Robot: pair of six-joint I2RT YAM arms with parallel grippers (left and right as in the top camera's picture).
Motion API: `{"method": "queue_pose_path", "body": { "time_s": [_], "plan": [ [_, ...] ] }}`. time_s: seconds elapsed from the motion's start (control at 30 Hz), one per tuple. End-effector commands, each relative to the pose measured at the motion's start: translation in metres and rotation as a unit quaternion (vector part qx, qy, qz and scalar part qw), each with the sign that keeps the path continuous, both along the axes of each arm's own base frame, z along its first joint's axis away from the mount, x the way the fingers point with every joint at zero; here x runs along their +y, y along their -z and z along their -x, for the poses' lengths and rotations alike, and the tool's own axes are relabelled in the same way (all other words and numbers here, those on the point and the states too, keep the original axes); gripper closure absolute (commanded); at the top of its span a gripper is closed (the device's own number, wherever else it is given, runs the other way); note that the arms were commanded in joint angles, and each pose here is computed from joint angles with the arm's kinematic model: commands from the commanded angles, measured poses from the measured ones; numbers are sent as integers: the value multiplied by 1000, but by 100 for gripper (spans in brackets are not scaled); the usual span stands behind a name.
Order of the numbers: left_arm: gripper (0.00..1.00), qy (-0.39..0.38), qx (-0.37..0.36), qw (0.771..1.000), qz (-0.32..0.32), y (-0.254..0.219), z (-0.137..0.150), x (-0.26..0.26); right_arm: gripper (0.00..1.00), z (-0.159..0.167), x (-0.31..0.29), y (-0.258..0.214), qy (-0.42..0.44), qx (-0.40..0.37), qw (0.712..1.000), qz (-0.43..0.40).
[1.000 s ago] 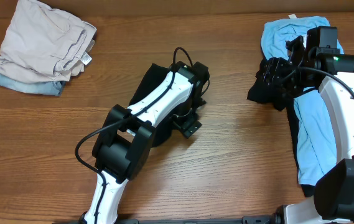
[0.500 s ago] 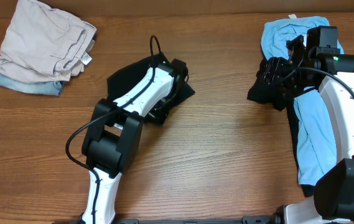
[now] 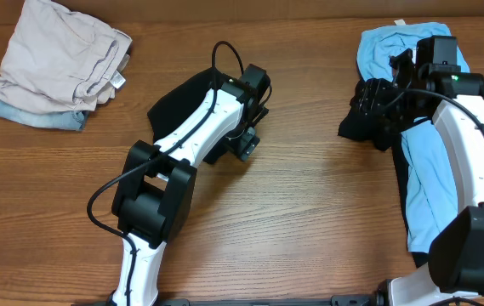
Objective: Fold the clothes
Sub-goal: 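Grasp the folded black bundle with the left gripper and lift it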
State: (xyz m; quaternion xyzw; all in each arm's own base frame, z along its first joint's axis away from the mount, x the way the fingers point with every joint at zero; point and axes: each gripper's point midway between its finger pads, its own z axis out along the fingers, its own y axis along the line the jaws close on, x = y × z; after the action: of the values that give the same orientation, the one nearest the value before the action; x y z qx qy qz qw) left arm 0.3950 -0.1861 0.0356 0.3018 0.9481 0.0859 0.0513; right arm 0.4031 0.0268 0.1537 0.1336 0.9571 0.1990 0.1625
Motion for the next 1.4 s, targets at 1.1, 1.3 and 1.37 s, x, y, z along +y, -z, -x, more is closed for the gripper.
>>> {"method": "queue_pose_path", "body": {
  "time_s": [1.1, 1.3, 1.37],
  "plan": [
    [33, 31, -66, 997, 27, 22, -31, -7, 34, 2, -2, 7, -3, 10, 1000, 6],
    [58, 26, -70, 997, 29, 31, -32, -2, 34, 3, -2, 7, -3, 13, 1000, 6],
    [63, 24, -68, 997, 28, 33, -31, 0, 34, 4, -2, 7, -3, 15, 1000, 6]
  ]
}}
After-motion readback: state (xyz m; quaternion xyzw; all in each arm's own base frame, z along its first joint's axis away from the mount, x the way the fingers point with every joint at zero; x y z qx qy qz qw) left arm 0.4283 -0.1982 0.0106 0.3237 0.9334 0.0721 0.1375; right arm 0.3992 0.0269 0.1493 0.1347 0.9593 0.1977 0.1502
